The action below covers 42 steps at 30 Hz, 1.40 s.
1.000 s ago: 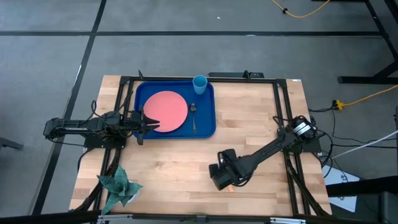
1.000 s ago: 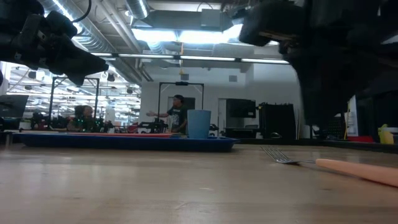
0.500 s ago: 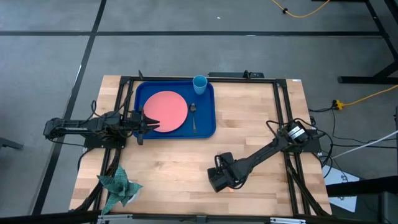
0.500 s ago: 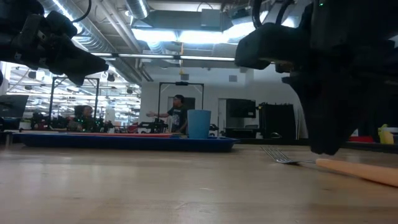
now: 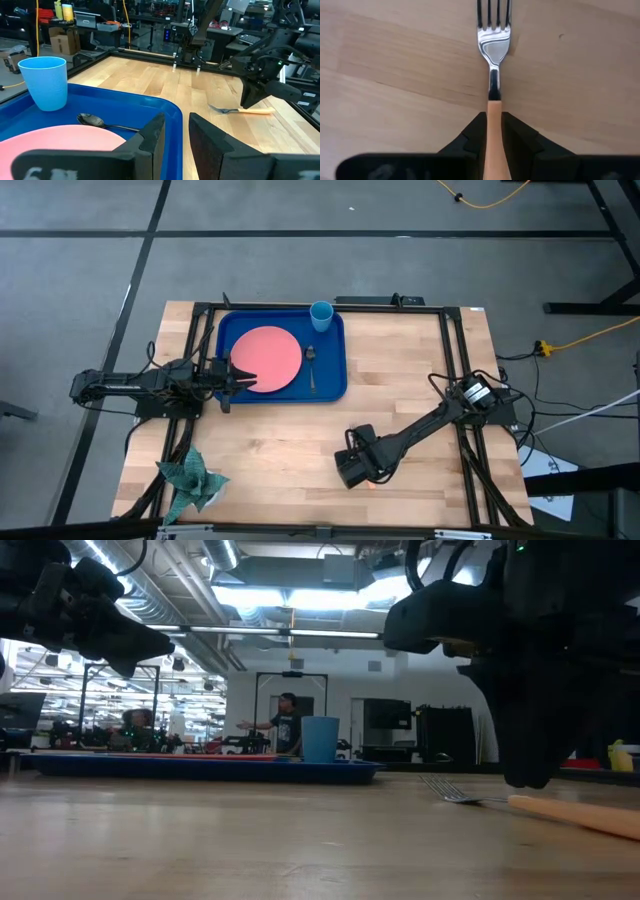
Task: Pick and place plate/cup/fork/spoon on tray
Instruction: Put the fork right side of the spoon
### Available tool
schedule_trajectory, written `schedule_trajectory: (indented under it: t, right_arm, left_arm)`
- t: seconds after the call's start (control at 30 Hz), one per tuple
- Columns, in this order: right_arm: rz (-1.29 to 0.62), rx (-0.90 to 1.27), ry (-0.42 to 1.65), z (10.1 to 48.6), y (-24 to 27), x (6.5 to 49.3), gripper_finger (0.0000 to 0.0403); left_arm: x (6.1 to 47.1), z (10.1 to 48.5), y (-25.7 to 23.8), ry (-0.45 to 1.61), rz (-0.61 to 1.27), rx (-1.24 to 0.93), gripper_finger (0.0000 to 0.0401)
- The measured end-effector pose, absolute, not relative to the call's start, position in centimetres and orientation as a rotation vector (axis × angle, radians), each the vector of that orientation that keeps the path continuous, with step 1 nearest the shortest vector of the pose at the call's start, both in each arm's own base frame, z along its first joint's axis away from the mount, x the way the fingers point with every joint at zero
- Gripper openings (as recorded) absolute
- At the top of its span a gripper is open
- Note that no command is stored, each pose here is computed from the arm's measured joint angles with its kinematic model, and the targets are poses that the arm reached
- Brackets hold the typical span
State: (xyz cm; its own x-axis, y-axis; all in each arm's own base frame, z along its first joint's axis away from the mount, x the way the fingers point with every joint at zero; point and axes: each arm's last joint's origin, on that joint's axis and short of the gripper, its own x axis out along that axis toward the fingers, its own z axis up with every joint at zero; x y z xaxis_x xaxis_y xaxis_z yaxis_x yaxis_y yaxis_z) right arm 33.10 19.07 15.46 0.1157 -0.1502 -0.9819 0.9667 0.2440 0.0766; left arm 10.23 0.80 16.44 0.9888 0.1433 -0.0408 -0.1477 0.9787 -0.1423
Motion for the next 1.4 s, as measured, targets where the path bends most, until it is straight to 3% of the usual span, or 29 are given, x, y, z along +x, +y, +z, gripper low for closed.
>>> schedule_trajectory:
  t: [1.23, 1.4]
  right_arm:
    - [-1.004, 0.95, 1.014, 15.65, 19.09, 33.64, 0.0063]
    - [-1.021, 0.966, 1.015, 15.63, 19.07, 33.57, 0.0096]
  left_arm:
    - [10.22, 16.44, 0.8, 0.03, 0.146, -0.146, 0.008]
    - [10.23, 16.44, 0.8, 0.03, 0.147, -0.146, 0.008]
